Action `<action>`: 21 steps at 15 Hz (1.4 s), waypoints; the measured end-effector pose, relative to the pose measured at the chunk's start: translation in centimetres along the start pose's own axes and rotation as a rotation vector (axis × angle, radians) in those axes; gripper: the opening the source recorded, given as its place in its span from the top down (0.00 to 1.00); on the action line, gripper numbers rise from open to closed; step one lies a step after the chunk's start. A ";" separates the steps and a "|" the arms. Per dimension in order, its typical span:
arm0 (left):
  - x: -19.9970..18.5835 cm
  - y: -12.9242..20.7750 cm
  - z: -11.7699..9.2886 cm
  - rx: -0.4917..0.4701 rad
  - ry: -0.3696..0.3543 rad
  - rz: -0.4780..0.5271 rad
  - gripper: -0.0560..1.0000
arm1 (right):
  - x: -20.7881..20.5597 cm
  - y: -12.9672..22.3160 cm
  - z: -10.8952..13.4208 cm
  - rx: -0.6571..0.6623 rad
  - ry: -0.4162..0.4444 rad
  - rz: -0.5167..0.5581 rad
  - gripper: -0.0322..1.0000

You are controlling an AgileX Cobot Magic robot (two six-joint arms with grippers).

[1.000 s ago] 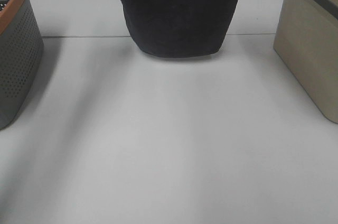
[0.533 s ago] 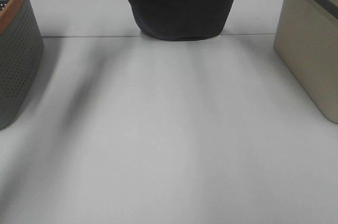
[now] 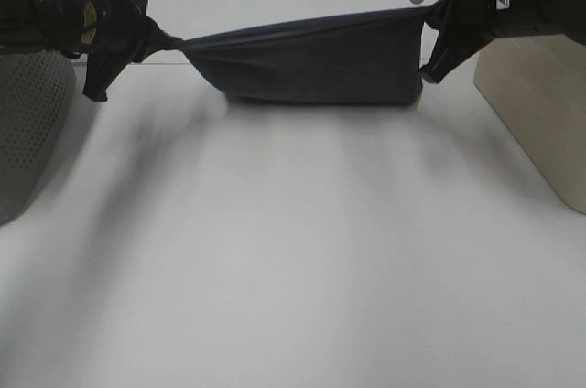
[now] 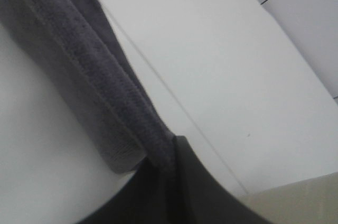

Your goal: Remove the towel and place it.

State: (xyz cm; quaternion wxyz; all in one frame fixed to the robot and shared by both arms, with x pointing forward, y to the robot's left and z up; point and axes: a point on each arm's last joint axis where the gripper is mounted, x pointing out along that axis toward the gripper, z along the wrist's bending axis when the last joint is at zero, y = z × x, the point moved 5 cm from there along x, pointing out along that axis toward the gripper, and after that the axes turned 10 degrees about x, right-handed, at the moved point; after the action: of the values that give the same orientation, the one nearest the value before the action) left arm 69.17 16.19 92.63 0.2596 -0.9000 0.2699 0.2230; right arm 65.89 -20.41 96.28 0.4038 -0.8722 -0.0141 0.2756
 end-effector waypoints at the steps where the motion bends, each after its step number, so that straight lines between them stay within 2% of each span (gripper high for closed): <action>1: -0.5 0.6 1.1 0.001 -0.030 0.012 0.95 | -0.5 0.8 1.7 -0.018 -0.039 0.022 0.95; 3: -1.0 1.8 2.9 0.017 -0.086 0.035 0.95 | -1.1 2.3 4.3 -0.037 -0.101 0.063 0.95; 4: -1.1 3.9 4.2 0.072 -0.140 0.075 0.95 | -1.6 4.1 5.8 -0.029 -0.139 0.110 0.95; 8: -1.6 7.0 6.3 0.113 -0.240 0.123 0.95 | -2.9 7.4 8.6 -0.014 -0.206 0.177 0.95; 13: -2.5 9.1 8.5 0.137 -0.278 0.191 0.95 | -3.9 9.2 10.3 -0.009 -0.248 0.207 0.95; 16: -2.6 9.7 8.3 0.199 -0.242 0.225 0.91 | -4.0 9.4 10.3 -0.009 -0.251 0.219 0.95; 17: -2.6 9.7 8.2 0.208 -0.232 0.230 0.86 | -4.0 9.5 10.3 -0.008 -0.252 0.226 0.91; 18: -2.6 9.4 8.5 0.212 -0.246 0.222 0.78 | -4.1 9.7 10.3 -0.001 -0.252 0.242 0.82; 20: -2.7 9.2 8.7 0.210 -0.251 0.219 0.61 | -4.1 9.9 10.3 0.003 -0.254 0.255 0.60; 21: -2.6 9.4 8.5 0.209 -0.235 0.227 0.56 | -4.1 10.0 10.3 0.004 -0.254 0.256 0.50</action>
State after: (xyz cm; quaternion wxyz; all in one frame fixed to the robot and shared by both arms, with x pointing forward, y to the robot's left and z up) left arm 59.33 15.39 84.30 0.3545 -0.7998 0.3590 0.3253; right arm 55.32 -20.95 85.75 0.3619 -0.8242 0.0466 0.4329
